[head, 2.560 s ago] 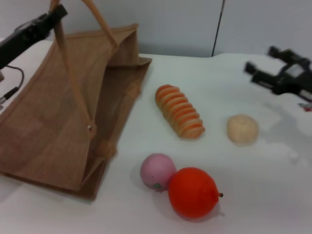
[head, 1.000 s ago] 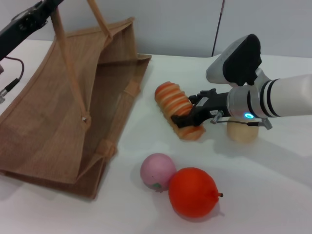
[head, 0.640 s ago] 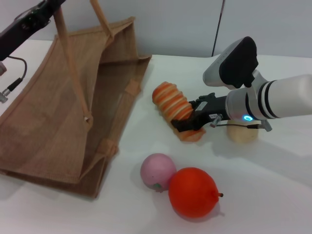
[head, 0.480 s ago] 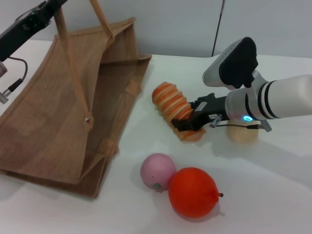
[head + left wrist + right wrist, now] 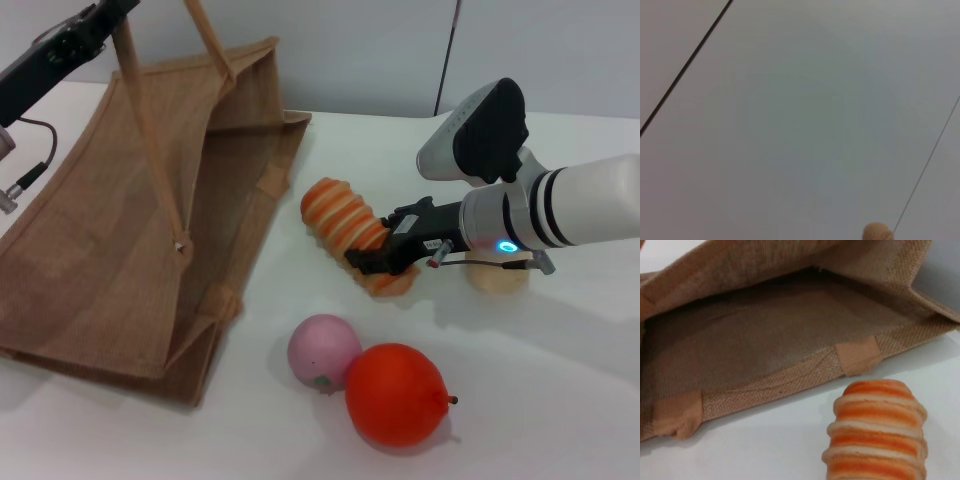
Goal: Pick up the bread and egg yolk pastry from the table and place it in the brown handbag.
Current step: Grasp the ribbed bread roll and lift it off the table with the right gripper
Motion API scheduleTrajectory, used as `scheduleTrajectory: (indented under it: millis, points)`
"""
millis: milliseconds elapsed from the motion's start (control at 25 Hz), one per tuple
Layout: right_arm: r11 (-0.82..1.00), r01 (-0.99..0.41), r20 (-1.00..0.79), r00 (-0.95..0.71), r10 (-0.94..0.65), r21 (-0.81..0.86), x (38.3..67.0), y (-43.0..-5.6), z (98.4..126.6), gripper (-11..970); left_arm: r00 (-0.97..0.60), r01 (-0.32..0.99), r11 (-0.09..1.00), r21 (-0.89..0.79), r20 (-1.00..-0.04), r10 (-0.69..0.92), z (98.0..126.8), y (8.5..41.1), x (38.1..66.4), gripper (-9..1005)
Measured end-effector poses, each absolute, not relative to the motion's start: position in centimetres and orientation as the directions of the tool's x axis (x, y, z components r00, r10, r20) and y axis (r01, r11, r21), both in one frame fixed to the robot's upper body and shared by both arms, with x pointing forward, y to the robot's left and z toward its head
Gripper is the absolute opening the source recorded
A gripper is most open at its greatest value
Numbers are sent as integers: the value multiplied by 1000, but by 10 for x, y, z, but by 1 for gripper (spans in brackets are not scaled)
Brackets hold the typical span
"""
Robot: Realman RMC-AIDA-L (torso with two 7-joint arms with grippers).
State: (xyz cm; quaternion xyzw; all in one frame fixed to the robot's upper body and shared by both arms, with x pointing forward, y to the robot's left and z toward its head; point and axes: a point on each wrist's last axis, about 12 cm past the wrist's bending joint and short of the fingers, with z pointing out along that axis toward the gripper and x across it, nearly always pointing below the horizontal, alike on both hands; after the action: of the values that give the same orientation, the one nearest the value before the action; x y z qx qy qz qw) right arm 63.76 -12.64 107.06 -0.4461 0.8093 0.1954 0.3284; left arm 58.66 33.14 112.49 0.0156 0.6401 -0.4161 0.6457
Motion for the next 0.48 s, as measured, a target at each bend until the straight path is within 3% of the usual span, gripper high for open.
scheduleTrajectory:
  millis: [480]
  points:
    - [501, -864, -749, -369, -551, 56, 641, -141, 1080, 526, -178, 581, 637, -507, -843, -508, 1126, 328, 586, 115]
